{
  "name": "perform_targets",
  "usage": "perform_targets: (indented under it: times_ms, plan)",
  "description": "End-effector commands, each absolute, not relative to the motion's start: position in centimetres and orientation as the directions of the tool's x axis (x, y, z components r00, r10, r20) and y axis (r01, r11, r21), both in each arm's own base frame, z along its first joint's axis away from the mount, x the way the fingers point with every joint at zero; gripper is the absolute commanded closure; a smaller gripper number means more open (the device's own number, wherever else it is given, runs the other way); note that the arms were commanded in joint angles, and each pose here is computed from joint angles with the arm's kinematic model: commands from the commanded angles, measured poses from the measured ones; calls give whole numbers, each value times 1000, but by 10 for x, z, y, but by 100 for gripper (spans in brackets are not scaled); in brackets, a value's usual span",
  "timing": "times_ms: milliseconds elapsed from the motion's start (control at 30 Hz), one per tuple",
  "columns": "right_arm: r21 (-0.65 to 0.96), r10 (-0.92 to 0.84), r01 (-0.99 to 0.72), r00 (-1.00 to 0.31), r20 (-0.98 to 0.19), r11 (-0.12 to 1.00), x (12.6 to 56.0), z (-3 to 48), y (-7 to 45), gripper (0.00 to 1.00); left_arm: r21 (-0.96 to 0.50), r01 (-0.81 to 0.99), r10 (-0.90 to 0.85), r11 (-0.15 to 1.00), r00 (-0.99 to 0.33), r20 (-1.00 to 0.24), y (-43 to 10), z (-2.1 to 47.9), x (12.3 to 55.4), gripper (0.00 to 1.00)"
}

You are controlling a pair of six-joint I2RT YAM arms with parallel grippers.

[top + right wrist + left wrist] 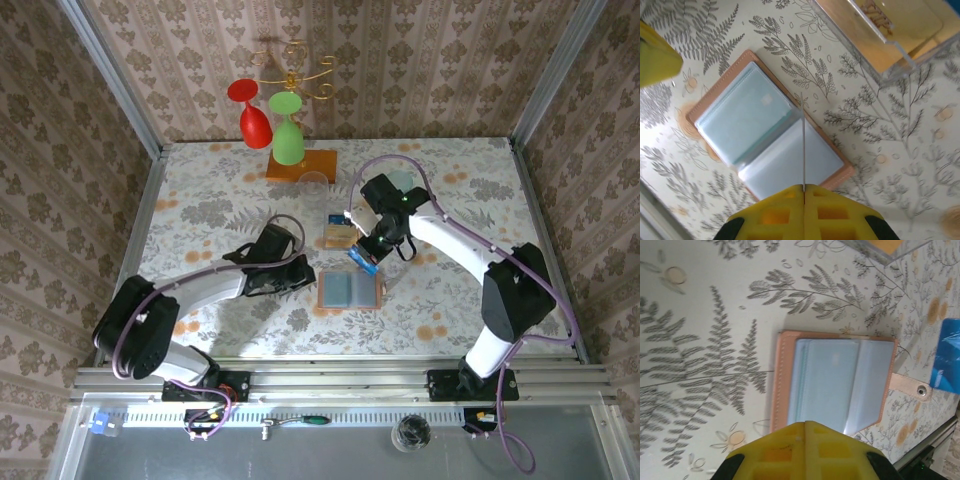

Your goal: Take the credit cards out of the card holder

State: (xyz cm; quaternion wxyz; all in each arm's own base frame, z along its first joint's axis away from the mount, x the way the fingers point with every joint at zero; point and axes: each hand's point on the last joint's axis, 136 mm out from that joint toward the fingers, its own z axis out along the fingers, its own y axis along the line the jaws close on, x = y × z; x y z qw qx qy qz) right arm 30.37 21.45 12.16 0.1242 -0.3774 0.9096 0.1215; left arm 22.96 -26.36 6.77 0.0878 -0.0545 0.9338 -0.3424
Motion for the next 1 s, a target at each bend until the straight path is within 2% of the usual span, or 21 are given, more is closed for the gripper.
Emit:
perform_targets:
  times_ms: [0,200,367,967]
  plan:
    - [25,-804,-844,-519,-292,536,309,127,206,99,-631,-47,-172,775,-975,-139,-251,66,226,94]
    - [-59,-876,-913,-366,-316,403,332,138,216,100,-621,-66,-193,781,-971,-140,-238,66,223,94]
    - [-81,-896,-932,-313,-315,354,356,146,222,100,-619,-77,-208,782,-968,-143,-230,68,222,94]
    - [-40,-898,-951,-274,-345,305,431,137,241,100,-615,-123,-243,779,-963,-115,-218,64,235,94]
